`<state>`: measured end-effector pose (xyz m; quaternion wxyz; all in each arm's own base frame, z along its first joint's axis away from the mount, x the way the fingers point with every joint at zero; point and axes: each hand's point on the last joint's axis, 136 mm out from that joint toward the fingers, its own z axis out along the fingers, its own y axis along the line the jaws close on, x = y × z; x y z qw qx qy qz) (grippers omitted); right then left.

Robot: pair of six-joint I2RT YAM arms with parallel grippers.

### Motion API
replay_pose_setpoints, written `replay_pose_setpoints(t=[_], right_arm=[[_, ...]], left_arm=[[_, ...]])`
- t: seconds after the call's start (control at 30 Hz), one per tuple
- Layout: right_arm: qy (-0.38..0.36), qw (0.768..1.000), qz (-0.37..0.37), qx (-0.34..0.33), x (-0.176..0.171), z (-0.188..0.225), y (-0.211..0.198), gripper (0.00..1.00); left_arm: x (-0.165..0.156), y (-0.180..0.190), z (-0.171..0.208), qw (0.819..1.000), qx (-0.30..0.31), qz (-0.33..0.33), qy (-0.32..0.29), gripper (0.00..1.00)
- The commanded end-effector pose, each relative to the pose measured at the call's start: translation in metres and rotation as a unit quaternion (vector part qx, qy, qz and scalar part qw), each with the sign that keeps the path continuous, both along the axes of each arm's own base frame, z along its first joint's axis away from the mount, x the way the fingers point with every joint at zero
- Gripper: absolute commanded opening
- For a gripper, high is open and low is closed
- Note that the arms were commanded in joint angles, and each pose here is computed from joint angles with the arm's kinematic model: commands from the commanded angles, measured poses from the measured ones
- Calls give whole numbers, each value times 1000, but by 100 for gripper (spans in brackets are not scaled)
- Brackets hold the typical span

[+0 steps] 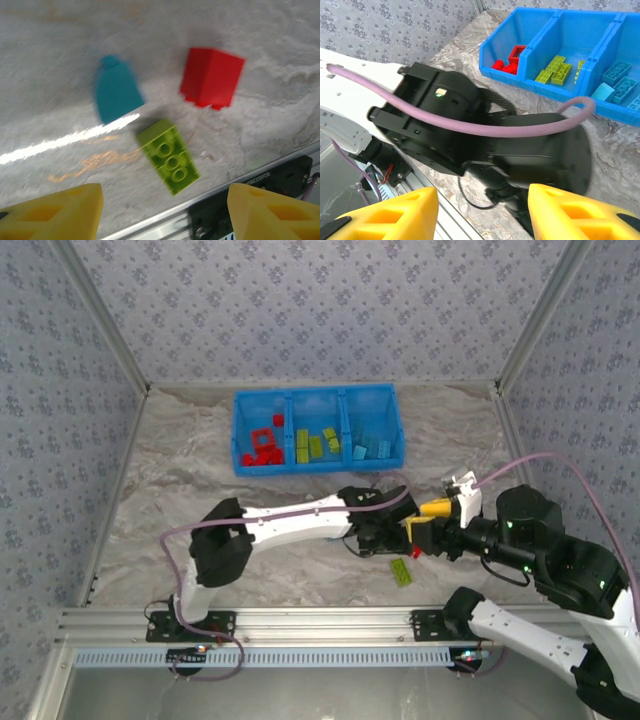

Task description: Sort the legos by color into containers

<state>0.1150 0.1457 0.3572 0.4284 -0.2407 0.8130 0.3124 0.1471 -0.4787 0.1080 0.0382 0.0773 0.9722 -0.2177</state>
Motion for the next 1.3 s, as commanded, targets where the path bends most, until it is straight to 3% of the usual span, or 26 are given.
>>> replay_pose_setpoints(t=[0.0, 0.17, 0.37, 0.67, 0.97, 1.07, 1.27], right_arm=[[-5, 1000, 8, 7, -8, -1, -5, 53], [-33, 998, 16, 50, -17, 19, -9, 54], [-74, 993, 24, 89, -30, 46, -20, 55], [-68, 993, 10, 95, -27, 44, -23, 56], [-63, 994, 1, 86, -23, 36, -23, 56], [-60, 995, 1, 84, -23, 34, -23, 56], [-71, 993, 22, 94, -31, 44, -21, 56]], left_arm=[[12, -13, 21, 996, 29, -58, -61, 67], [22, -29, -8, 989, 69, -99, -83, 67], [25, -55, -26, 983, 62, -137, -104, 68], [26, -69, -54, 979, 73, -156, -111, 67], [21, -71, -74, 977, 82, -166, -103, 51], [24, -71, -72, 977, 82, -165, -109, 40], [32, -66, -27, 975, 64, -153, -147, 33]])
